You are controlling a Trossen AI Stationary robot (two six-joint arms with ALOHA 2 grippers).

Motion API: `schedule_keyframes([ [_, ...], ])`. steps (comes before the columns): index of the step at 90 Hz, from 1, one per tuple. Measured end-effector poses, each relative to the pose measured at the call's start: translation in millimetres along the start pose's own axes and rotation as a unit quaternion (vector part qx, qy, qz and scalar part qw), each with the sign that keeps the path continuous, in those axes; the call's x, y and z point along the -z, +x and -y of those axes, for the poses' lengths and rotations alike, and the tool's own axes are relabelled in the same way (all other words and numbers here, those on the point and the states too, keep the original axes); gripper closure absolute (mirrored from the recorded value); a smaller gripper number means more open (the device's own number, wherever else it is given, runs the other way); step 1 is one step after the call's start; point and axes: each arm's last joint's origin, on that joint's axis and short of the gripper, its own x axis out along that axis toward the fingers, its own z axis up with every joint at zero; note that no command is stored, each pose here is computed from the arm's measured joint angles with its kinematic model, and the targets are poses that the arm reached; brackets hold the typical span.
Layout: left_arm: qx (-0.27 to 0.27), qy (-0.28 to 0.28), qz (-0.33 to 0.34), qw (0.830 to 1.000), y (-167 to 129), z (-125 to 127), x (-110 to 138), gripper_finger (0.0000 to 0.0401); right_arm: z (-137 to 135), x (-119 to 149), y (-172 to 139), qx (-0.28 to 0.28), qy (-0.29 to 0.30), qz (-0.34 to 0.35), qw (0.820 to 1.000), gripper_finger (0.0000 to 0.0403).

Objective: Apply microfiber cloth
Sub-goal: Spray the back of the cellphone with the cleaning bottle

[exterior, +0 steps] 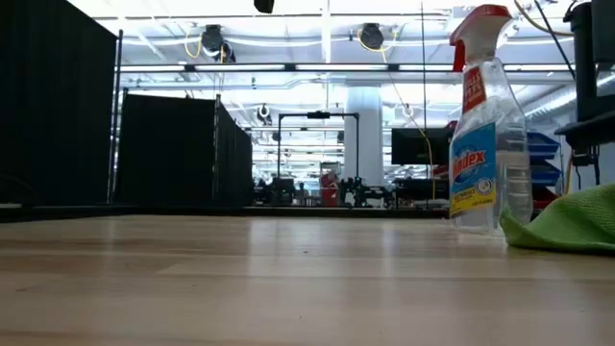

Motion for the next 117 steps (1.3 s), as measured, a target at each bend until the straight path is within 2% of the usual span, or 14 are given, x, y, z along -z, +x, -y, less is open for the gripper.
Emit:
schedule_keyframes([
  [11,0.008,-0.001,0.003,1.0,0,0,-1,0.0395,1,8,-9,0.014,0.008,-0.053,0.998,0.0402],
  [22,0.02,-0.001,0.001,1.0,0,1,0,0.0395,6,10,-8,0.059,0.013,-0.058,0.996,0.0402],
  [27,0.02,-0.001,-0.005,1.0,0,1,1,0.0396,8,8,-4,0.062,0.012,-0.044,0.997,0.0403],
  [37,0.014,0.002,-0.016,1.0,2,-3,4,0.0396,5,2,8,0.03,-0.003,0.001,1.0,0.0403],
  [45,0.017,0.001,-0.015,1.0,3,-3,4,0.0396,7,-2,16,0.033,-0.017,0.037,0.999,0.0403],
  [67,0.014,0.0,-0.021,1.0,4,-5,6,0.0396,18,-3,24,0.044,-0.029,0.049,0.997,0.0403],
  [92,0.012,0.0,-0.021,1.0,4,-5,6,0.0393,15,-14,-7,0.022,-0.036,0.044,0.998,0.0403],
  [107,0.012,0.0,-0.022,1.0,4,-5,6,0.0396,14,-15,-30,0.005,-0.018,0.019,1.0,0.0403],
  [117,0.012,0.001,-0.023,1.0,4,-6,6,0.0396,16,-14,-36,0.007,-0.032,0.006,0.999,0.0403],
])
